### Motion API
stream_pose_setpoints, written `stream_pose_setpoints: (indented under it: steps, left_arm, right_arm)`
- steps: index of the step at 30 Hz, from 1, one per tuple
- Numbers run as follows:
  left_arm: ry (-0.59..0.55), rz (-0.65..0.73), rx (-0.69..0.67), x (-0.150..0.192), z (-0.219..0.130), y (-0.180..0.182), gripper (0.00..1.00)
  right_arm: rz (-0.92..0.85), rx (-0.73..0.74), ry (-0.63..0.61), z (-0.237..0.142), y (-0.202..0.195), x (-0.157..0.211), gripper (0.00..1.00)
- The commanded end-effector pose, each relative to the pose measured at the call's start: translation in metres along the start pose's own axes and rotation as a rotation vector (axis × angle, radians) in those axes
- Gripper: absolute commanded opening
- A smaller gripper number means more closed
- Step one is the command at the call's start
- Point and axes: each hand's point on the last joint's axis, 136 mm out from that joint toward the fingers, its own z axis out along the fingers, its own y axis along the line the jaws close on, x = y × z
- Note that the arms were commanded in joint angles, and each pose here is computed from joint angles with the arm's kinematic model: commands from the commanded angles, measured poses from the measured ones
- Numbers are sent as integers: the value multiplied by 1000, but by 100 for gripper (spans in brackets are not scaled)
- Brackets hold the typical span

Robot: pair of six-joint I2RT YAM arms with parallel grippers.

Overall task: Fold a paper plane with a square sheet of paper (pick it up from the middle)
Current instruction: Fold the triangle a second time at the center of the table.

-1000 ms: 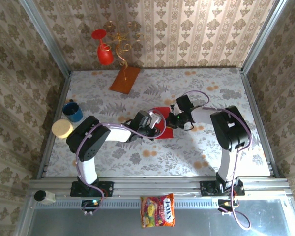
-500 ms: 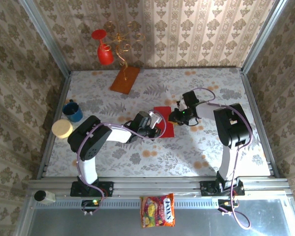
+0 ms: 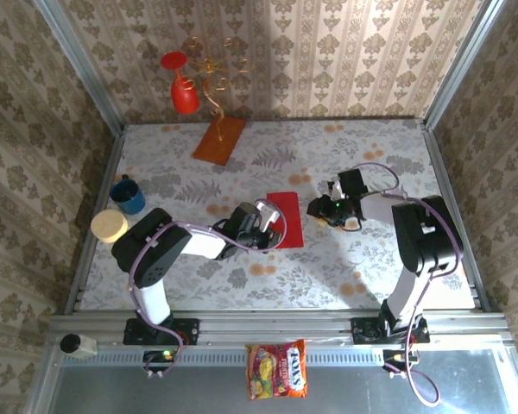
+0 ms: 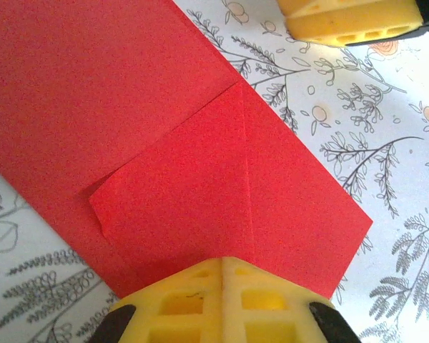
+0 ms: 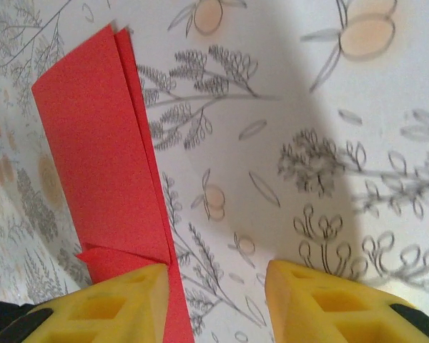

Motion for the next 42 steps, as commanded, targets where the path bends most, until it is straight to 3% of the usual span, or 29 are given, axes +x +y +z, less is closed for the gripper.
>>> stream_pose_setpoints:
  steps: [1, 16, 26, 36, 42]
  left_arm:
    - [210, -99, -79, 71, -2, 19, 0]
    - [173, -101, -62, 52, -2, 17, 0]
    - [139, -91, -34, 34, -8, 7, 0]
    - [59, -40, -3, -18, -18, -8, 0]
    - [79, -38, -22, -19, -10, 4, 0]
  right_arm:
    - [58, 50, 82, 8, -16, 44, 43]
    - [-49, -10, 150, 42, 28, 73, 35]
    - [-36, 1, 146, 31, 21, 93, 34]
    - [-16, 29, 147, 33, 6, 102, 33]
    - [-16, 28, 148, 32, 7, 101, 33]
